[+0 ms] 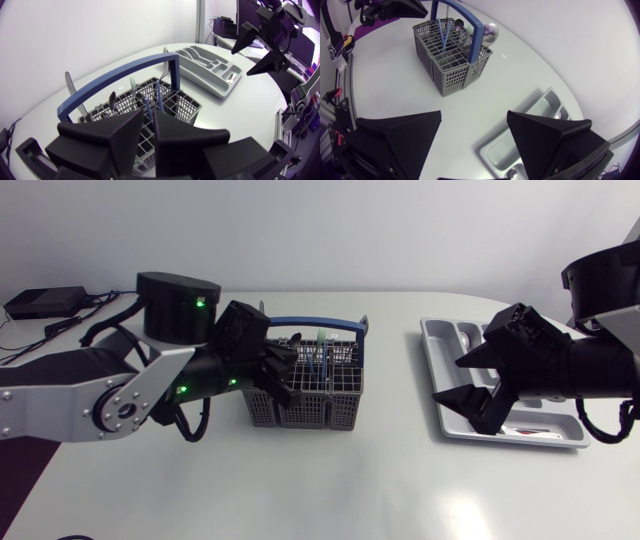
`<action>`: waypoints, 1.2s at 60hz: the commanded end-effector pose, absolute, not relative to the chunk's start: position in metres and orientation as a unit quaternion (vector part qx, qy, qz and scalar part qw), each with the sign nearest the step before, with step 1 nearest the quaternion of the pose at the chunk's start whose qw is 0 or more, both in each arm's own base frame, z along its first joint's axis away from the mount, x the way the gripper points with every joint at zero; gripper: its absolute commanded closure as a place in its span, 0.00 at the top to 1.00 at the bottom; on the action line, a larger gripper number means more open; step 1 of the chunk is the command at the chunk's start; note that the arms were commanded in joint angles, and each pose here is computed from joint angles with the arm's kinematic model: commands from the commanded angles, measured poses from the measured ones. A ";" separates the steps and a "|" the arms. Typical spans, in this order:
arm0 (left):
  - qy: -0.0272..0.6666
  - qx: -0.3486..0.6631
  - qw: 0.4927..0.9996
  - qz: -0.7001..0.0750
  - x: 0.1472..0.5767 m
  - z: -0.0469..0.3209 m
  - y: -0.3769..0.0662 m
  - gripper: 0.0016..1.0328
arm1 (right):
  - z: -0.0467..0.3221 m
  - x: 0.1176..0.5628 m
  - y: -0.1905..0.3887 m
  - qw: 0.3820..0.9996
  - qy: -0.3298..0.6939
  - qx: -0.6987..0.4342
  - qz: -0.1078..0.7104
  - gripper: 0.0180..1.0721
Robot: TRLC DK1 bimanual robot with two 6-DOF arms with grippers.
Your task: Unload the cutlery basket into the drawer organizer.
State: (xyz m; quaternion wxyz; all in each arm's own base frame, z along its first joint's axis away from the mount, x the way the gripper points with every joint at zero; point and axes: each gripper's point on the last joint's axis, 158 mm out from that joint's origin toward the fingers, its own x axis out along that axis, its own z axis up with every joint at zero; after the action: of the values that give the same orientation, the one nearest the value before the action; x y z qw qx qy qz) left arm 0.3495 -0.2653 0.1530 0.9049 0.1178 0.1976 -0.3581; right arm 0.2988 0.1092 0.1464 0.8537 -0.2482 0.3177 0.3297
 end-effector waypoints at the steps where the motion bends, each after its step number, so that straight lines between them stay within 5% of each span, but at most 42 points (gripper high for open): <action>1: 0.167 0.120 0.908 -0.364 0.345 0.162 -0.259 0.45 | 0.139 0.294 0.110 0.852 0.326 -0.243 0.330 0.90; 36: 0.169 0.141 0.900 -0.376 0.356 0.130 -0.269 0.50 | 0.128 0.299 0.105 0.850 0.328 -0.243 0.332 0.90; 72: 0.155 0.133 0.903 -0.377 0.368 0.135 -0.280 0.50 | 0.128 0.295 0.102 0.854 0.323 -0.229 0.339 0.90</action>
State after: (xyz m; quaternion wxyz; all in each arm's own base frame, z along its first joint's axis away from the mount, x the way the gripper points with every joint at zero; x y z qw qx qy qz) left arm 0.3608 -0.2755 0.1263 0.9005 0.1369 0.1681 -0.3769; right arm 0.3026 0.1028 0.1367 0.8567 -0.2299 0.3195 0.3334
